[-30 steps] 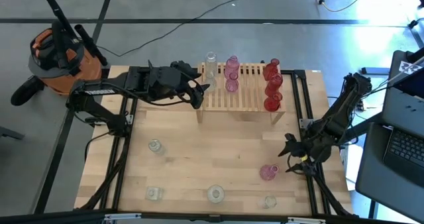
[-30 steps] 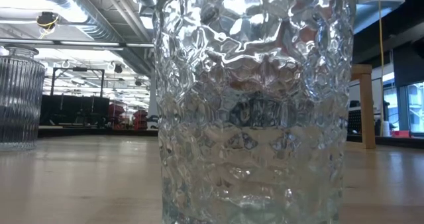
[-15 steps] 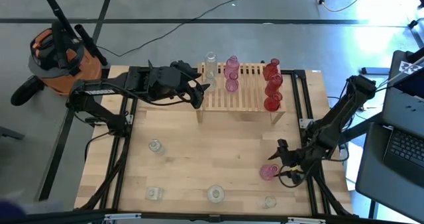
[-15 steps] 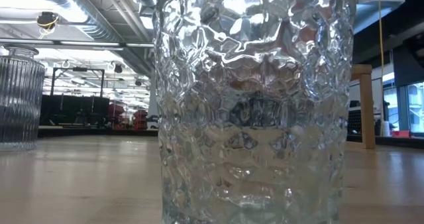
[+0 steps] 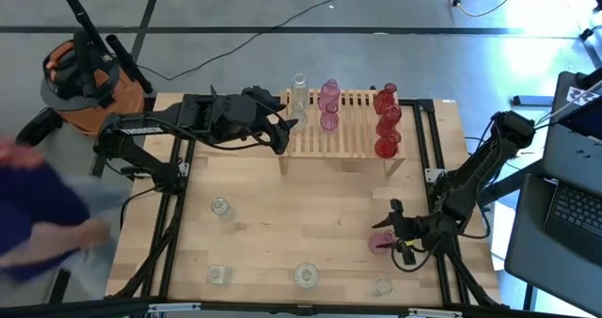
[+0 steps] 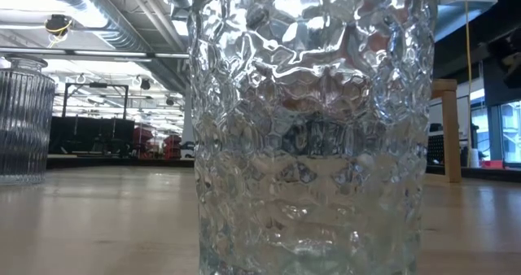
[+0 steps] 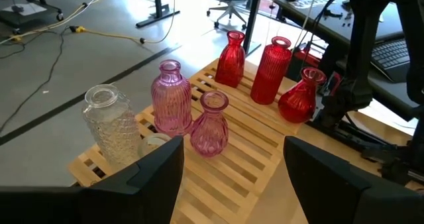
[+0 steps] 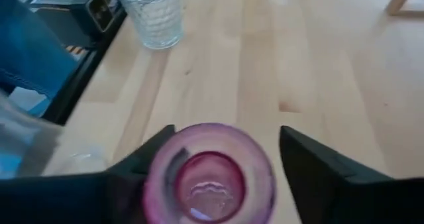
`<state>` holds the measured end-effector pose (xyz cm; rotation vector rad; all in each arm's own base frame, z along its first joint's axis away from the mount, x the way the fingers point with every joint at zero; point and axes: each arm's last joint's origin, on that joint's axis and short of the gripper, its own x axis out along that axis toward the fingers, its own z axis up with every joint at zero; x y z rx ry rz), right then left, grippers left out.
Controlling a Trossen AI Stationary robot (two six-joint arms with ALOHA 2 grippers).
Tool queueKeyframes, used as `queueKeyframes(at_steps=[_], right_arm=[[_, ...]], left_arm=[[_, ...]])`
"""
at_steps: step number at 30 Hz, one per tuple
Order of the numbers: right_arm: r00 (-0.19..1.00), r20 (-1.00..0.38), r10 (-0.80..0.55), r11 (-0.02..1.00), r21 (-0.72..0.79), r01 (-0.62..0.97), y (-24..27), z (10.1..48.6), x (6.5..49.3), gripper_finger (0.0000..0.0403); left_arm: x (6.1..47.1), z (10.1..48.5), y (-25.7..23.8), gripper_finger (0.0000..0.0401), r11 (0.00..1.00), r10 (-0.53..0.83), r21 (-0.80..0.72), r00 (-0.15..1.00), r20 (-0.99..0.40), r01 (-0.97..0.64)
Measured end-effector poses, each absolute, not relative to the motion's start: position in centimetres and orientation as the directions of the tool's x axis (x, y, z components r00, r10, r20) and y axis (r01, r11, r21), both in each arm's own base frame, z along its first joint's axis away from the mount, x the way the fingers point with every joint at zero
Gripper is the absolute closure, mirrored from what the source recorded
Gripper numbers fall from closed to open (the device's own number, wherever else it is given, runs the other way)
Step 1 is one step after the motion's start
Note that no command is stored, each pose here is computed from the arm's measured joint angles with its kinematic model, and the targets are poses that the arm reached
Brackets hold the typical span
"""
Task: Sort vases onto shelf
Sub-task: Put the pink vase on the shelf aligned with the other pink vase
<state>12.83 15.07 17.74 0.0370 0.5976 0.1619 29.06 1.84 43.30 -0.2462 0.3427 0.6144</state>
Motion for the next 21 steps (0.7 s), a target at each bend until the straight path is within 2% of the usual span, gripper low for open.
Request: queueKeyframes(at_steps=[7, 16, 21], right_arm=[[0.824, -0.550, 0.138, 0.990, 0.065, -0.122, 15.1, 17.7, 12.9, 0.0347], [0.849, -0.527, 0.030, 0.989, 0.141, 0.053, 14.1, 17.9, 13.9, 0.0350], [0.889, -0.456, -0.048, 0.976, 0.167, 0.138, 13.1, 21.4, 17.1, 0.0350]], left_arm=[[29.1, 43.3, 1.8, 0.0151, 0.797, 0.508, -0.128, 0.770, -0.387, -0.590], [29.1, 43.2, 1.7, 0.0151, 0.834, 0.485, -0.054, 0.776, -0.403, -0.549], [28.8, 42.8, 1.7, 0.0150, 0.840, 0.485, -0.008, 0.757, -0.438, -0.543]])
